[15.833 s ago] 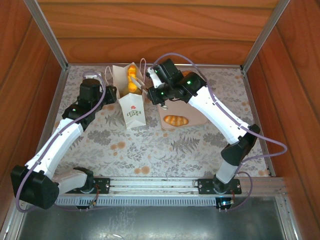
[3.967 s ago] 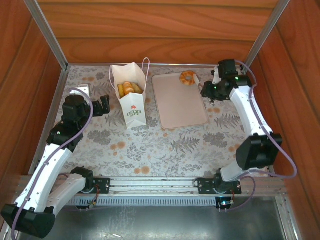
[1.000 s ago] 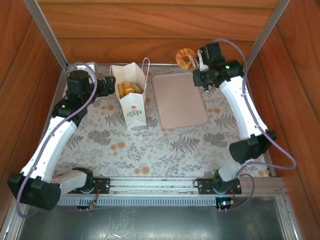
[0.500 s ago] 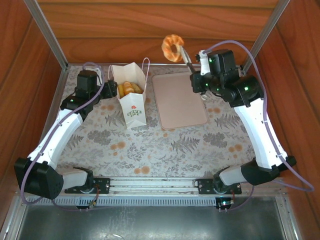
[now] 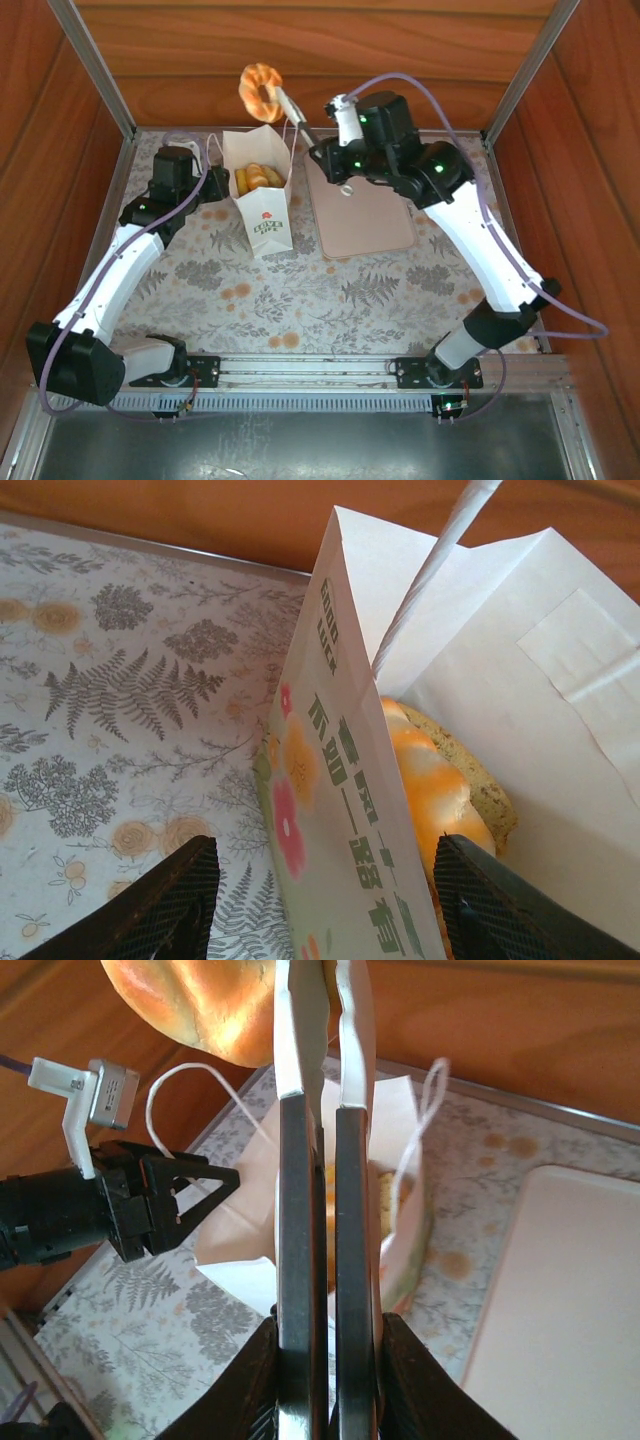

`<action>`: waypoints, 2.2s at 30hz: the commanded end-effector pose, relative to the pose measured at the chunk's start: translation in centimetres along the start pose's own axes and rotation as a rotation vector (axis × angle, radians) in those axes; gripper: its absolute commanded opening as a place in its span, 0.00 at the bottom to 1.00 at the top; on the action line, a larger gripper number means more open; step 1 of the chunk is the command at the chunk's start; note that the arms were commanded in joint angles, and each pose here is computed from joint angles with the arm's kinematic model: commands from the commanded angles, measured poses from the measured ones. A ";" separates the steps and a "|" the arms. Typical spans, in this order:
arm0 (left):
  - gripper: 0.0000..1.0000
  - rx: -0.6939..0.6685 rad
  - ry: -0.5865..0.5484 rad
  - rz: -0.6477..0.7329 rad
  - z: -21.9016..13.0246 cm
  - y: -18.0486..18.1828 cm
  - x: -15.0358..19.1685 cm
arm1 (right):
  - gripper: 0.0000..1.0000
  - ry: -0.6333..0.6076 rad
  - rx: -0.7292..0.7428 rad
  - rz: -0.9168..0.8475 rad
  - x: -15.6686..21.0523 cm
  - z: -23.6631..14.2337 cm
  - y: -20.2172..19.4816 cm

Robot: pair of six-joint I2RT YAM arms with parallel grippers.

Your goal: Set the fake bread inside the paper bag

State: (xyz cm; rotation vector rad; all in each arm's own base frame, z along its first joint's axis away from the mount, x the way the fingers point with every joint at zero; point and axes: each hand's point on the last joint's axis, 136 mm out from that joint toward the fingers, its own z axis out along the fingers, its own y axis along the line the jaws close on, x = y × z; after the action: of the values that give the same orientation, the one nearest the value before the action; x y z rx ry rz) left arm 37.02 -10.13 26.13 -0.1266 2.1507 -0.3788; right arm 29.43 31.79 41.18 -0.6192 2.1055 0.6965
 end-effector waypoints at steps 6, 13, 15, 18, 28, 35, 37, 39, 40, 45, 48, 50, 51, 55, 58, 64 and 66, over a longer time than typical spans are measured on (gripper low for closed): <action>0.59 -0.016 0.011 -0.006 -0.1 0.5 0.5 | 0.12 0.034 -0.087 0.052 0.1 3.7 2.6; 0.56 -0.030 0.016 -0.005 0.1 0.9 0.8 | 0.12 0.155 -0.017 0.051 3.2 6.4 1.1; 0.55 -0.036 0.014 -0.001 0.1 1.0 0.9 | 0.13 0.196 0.001 0.044 4.2 6.9 0.7; 0.54 -0.043 0.015 -0.002 0.0 1.2 1.0 | 0.13 0.240 0.015 0.029 5.2 7.3 0.4; 0.54 -0.055 0.018 -0.001 0.1 1.5 1.2 | 0.13 0.358 0.104 -0.106 7.1 7.4 -0.4; 0.54 -0.049 0.013 -0.005 -0.1 1.3 1.0 | 0.14 0.391 0.204 -0.199 7.3 7.4 -1.6; 0.54 -0.049 0.012 -0.006 -0.1 1.3 0.9 | 0.14 0.402 0.232 -0.212 7.4 7.4 -2.1; 0.54 -0.049 0.013 -0.005 -0.1 1.3 0.9 | 0.14 0.409 0.251 -0.226 7.5 7.4 -2.4; 0.54 -0.049 0.014 -0.005 0.0 1.3 1.0 | 0.14 0.413 0.262 -0.232 7.6 7.5 -2.6; 0.54 -0.044 0.018 -0.009 0.1 1.2 1.0 | 0.14 0.419 0.275 -0.245 7.7 7.6 -2.7; 0.54 -0.042 0.018 -0.009 0.1 1.2 1.0 | 0.15 0.413 0.269 -0.244 7.6 7.7 -2.6; 0.54 -0.041 0.019 -0.010 0.1 1.2 1.0 | 0.15 0.411 0.264 -0.243 7.6 7.8 -2.5; 0.54 -0.041 0.017 -0.011 0.0 1.2 0.9 | 0.16 0.410 0.262 -0.243 7.6 7.8 -2.4; 0.54 -0.039 0.019 -0.010 0.0 1.1 1.0 | 0.16 0.414 0.261 -0.243 7.7 7.9 -2.4; 0.54 -0.038 0.017 -0.012 0.0 1.1 0.9 | 0.18 0.411 0.261 -0.238 7.6 7.8 -2.4; 0.54 -0.033 0.019 -0.014 0.0 1.0 0.9 | 0.22 0.398 0.262 -0.227 7.4 7.8 -2.4; 0.54 -0.030 0.018 -0.013 0.0 0.9 0.9 | 0.26 0.393 0.266 -0.228 7.3 7.8 -2.4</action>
State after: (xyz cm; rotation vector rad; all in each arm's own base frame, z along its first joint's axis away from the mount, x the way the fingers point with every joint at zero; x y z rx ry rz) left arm 36.84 -9.69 25.08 -0.1465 2.1690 -0.3548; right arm 30.92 33.47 29.34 -0.9107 2.4248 0.1631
